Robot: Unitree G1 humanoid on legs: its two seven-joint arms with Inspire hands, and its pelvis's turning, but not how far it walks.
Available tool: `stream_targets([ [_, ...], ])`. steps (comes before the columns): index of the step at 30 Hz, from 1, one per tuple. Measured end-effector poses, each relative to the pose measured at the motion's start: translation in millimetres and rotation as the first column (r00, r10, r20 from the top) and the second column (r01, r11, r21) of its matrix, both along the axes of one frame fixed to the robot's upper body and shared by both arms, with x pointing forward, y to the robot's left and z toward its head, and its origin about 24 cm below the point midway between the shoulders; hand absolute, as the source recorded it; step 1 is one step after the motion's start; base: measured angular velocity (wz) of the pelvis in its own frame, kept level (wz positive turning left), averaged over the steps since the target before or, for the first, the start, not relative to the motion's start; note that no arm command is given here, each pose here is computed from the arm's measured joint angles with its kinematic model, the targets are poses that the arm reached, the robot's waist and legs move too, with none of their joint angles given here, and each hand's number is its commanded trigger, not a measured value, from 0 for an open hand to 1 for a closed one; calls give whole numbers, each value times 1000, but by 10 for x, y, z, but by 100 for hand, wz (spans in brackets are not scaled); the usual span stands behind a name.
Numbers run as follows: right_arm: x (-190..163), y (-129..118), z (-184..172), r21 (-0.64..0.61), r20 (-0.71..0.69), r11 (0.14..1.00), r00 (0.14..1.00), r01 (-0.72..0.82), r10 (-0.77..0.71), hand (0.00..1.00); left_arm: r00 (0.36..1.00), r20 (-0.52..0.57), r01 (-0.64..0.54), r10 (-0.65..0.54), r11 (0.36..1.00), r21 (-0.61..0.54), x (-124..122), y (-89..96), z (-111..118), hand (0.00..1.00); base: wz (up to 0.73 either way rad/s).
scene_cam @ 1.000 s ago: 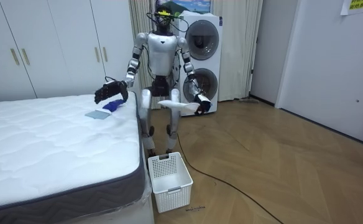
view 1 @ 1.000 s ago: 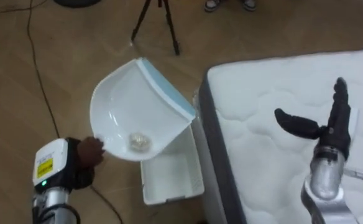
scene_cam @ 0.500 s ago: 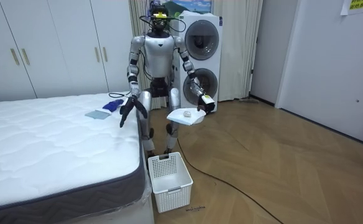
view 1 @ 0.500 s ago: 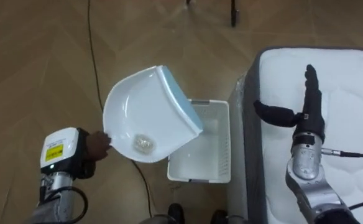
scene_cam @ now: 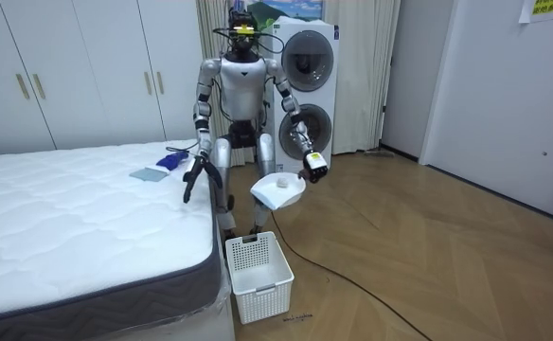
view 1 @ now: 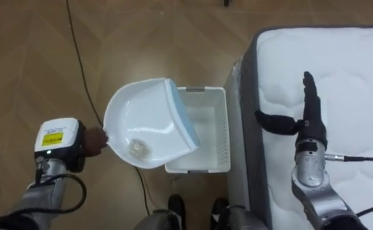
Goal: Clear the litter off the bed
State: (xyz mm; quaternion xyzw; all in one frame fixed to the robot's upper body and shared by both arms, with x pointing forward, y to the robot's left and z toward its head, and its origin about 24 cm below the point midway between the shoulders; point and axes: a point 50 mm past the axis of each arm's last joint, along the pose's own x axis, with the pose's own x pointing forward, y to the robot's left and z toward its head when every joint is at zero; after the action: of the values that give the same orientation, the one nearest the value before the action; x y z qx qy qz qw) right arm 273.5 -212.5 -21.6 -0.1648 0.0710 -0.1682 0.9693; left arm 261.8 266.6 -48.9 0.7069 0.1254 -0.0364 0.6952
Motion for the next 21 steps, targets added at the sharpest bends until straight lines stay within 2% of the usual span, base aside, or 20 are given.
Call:
stream_targets([
  [7, -18, 38, -42, -12, -37, 1000, 999, -28, 28, 0, 992, -29, 129, -126, 985, 111, 246, -137, 209, 100, 0],
  [13, -65, 16, -95, -16, -70, 1000, 997, -19, 18, 0, 977, -94, 204, -191, 966, 157, 297, -274, 234, 100, -2],
  [21, -110, 70, -54, -43, -45, 998, 998, -49, 47, 0, 950, -221, 276, -218, 922, 273, 346, -349, 291, 100, -4],
])
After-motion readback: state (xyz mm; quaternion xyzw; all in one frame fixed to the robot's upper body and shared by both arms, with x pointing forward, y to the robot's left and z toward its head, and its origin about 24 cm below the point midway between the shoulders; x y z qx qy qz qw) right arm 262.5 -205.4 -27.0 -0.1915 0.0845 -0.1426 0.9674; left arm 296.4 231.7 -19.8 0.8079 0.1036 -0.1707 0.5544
